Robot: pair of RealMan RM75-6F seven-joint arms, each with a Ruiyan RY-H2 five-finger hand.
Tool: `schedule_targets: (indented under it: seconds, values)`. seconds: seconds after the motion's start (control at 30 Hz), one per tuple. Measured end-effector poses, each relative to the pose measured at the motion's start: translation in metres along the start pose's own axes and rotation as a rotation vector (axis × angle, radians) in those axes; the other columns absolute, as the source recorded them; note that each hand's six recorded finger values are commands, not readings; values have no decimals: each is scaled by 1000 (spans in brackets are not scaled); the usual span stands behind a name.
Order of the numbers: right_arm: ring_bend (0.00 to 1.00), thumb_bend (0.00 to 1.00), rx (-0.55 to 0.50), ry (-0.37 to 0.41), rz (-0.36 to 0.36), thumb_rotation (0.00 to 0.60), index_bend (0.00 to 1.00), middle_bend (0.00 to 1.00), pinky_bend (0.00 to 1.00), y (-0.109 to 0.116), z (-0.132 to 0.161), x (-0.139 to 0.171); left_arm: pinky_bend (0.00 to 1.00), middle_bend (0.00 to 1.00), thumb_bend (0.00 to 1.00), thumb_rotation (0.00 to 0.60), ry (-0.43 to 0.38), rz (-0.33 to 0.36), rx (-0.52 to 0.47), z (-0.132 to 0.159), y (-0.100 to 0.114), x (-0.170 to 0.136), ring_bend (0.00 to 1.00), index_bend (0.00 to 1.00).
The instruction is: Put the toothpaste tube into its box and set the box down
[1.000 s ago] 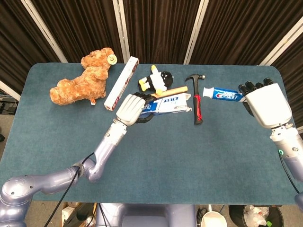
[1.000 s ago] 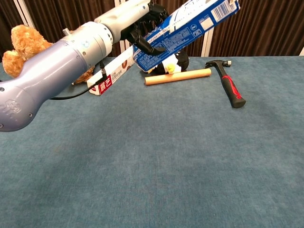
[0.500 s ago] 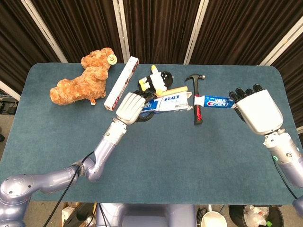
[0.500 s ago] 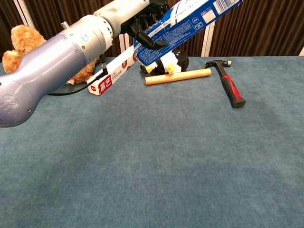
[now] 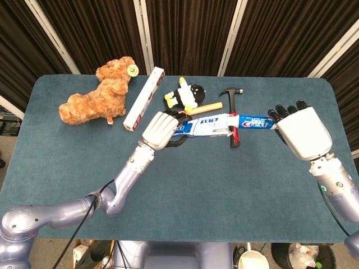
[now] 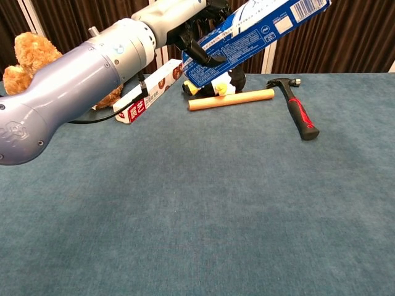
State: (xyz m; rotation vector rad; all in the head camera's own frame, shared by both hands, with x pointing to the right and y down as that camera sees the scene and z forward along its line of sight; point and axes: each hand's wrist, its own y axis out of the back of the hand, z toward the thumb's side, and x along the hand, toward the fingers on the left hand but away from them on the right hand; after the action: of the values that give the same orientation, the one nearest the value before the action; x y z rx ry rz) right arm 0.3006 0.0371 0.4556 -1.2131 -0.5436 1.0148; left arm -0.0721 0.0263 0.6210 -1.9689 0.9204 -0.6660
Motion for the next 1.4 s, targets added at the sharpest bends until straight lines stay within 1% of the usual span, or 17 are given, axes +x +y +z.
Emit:
schedule_targets:
  seconds: [0.33,0.53,0.77,1.13,1.4]
  values:
    - [679,361,42,14,3,600,674,692,573,-1,-2,0,441,491,420,600,-12,17,-8,10,7,6,446,381]
    - [679,361,112,34,-4,600,674,692,573,2,-5,0,441,490,420,600,6,5,-30,8,1,4,446,381]
    - [679,361,143,51,-10,600,674,692,573,4,-6,1,441,490,420,600,13,6,-53,9,-3,6,446,381]
    - [679,361,182,81,-14,600,674,692,573,7,-6,3,441,488,420,600,-10,-15,-50,25,-11,13,444,379]
    - [679,361,209,105,-19,600,674,692,573,9,-6,4,441,486,420,600,-9,-18,-60,38,-12,23,442,374]
